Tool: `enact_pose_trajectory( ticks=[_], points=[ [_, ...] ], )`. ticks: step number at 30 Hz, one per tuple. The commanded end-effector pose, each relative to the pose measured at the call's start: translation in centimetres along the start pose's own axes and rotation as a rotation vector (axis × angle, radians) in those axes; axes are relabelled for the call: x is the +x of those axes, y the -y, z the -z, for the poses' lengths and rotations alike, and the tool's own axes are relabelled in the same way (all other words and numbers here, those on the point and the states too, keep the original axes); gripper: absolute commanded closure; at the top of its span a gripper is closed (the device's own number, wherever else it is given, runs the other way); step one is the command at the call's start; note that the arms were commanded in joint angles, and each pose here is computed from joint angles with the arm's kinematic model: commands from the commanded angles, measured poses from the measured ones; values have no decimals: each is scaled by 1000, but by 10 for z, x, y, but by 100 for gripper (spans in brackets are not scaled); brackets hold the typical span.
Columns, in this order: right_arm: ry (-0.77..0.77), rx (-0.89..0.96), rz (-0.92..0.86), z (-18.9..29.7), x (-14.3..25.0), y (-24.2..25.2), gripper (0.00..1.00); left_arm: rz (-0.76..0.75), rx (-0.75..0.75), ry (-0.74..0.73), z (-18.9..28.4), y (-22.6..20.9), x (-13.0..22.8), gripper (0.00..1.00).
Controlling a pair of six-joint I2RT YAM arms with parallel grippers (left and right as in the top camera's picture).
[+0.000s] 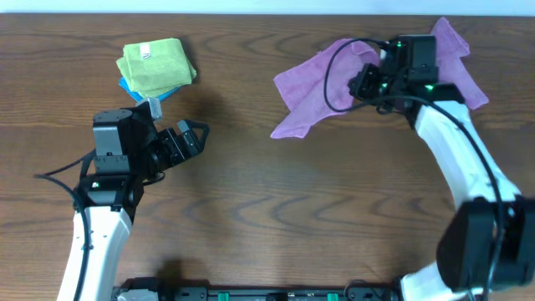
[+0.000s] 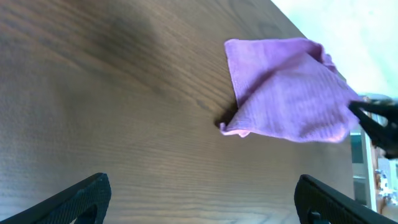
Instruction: Fold the cloth
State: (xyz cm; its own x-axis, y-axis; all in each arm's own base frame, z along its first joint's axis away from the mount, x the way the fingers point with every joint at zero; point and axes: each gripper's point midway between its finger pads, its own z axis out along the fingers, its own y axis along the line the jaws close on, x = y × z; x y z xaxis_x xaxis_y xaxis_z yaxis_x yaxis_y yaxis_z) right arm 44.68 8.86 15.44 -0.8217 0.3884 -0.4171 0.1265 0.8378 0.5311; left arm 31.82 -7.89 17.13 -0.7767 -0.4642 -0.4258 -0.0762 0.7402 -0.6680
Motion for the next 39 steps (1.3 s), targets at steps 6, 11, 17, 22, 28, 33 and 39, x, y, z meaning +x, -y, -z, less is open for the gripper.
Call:
enact_pose_trajectory(
  ticks=[6,11,17,22,28,33,39],
  points=[
    [-35,81,91,1,12,12,99,13,42,-18,0,10,0,5],
    [25,37,153,-3,0,-5,98,13,42,-19,0,11,0,5],
    [79,-52,238,-28,-4,-42,99,13,42,-19,0,11,0,4],
    [41,-127,307,-77,18,-65,99,14,42,-20,0,10,0,4],
    [-59,-251,360,-134,58,-92,99,17,39,-24,0,10,1,5],
    [-127,-296,426,-161,84,-123,74,17,38,-24,0,10,1,5],
    [-150,-306,491,-149,86,-148,54,16,38,-23,0,10,1,5]
  ],
)
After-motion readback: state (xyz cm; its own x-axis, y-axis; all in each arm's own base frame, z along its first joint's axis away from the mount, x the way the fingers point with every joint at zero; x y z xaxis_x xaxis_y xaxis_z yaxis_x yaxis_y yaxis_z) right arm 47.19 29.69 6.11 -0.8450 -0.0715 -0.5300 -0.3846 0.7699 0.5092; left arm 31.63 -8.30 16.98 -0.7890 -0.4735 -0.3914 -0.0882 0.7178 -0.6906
